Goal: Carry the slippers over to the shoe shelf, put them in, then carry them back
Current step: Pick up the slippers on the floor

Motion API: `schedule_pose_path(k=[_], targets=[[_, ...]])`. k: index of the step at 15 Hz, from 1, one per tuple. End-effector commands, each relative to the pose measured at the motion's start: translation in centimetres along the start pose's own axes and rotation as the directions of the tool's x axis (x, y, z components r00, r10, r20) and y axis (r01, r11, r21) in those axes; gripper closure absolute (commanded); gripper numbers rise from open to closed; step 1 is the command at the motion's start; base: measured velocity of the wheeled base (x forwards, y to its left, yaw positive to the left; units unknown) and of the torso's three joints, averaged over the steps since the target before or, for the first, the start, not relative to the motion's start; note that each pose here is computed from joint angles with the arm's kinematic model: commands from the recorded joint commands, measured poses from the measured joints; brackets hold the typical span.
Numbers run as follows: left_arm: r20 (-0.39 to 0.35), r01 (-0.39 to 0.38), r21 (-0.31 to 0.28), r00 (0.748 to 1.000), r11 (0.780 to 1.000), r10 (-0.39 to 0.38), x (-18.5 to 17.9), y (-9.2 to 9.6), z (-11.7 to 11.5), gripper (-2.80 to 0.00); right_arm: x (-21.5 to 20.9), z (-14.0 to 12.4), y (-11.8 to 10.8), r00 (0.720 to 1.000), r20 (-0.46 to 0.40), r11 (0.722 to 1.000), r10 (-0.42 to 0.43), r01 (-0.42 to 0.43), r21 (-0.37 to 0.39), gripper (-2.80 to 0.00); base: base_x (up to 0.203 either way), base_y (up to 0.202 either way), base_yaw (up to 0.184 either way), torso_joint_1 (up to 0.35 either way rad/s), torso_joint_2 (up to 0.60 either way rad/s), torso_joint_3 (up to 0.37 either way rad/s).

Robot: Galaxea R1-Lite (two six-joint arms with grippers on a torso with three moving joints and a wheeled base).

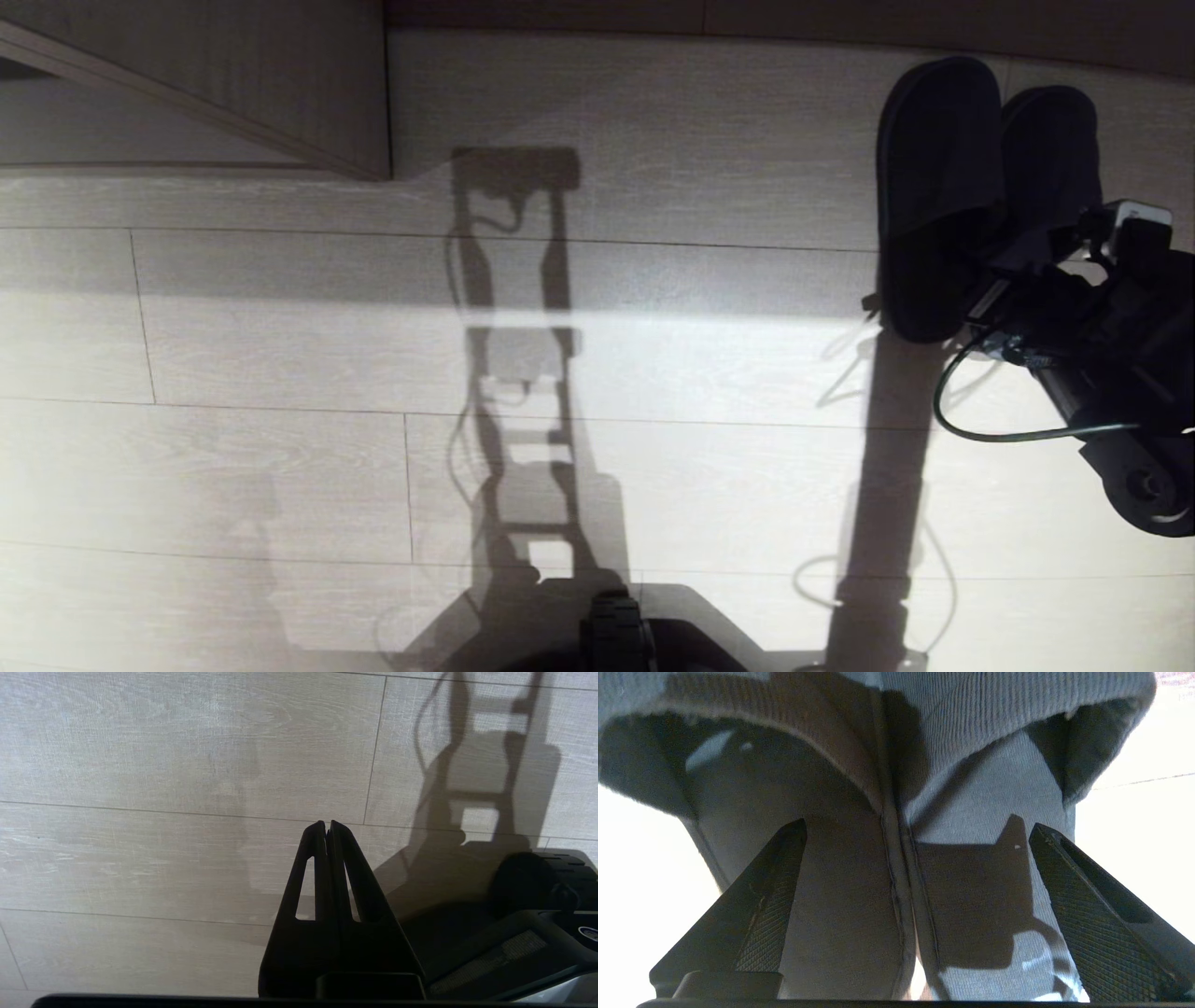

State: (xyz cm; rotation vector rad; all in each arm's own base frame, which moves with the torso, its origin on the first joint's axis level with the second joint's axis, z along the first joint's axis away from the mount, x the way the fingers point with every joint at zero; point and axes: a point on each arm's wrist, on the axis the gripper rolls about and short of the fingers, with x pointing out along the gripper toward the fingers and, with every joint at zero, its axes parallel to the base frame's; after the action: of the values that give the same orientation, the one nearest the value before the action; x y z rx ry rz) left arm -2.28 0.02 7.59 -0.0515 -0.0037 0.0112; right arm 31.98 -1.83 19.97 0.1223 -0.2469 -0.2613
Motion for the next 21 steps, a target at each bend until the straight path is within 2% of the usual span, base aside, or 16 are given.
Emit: schedule_pose_path(k=[1,12,21], targets=[[0.001,-0.001,-0.001,1.0,1.0,0.001,0.0,0.0,0.0,0.0,0.4,0.5,0.1,1.0,0.028,1.0,0.002,-0.002,0.006,-2.8,0.0,0.0,0.0,0.0,0.0,0.0],[0.0,-0.001,-0.001,1.0,1.0,0.001,0.0,0.0,0.0,0.0,2.3,0.2,0.4,0.999,0.051,1.0,0.014,-0.014,0.005,-2.8,0.0,0.0,0.0,0.0,0.0,0.0],[0.001,-0.001,-0.001,1.0,1.0,0.001,0.0,0.0,0.0,0.0,4.0,1.2,0.6,0.993,0.113,1.0,0.028,-0.028,-0.001,-2.8,0.0,0.0,0.0,0.0,0.0,0.0]])
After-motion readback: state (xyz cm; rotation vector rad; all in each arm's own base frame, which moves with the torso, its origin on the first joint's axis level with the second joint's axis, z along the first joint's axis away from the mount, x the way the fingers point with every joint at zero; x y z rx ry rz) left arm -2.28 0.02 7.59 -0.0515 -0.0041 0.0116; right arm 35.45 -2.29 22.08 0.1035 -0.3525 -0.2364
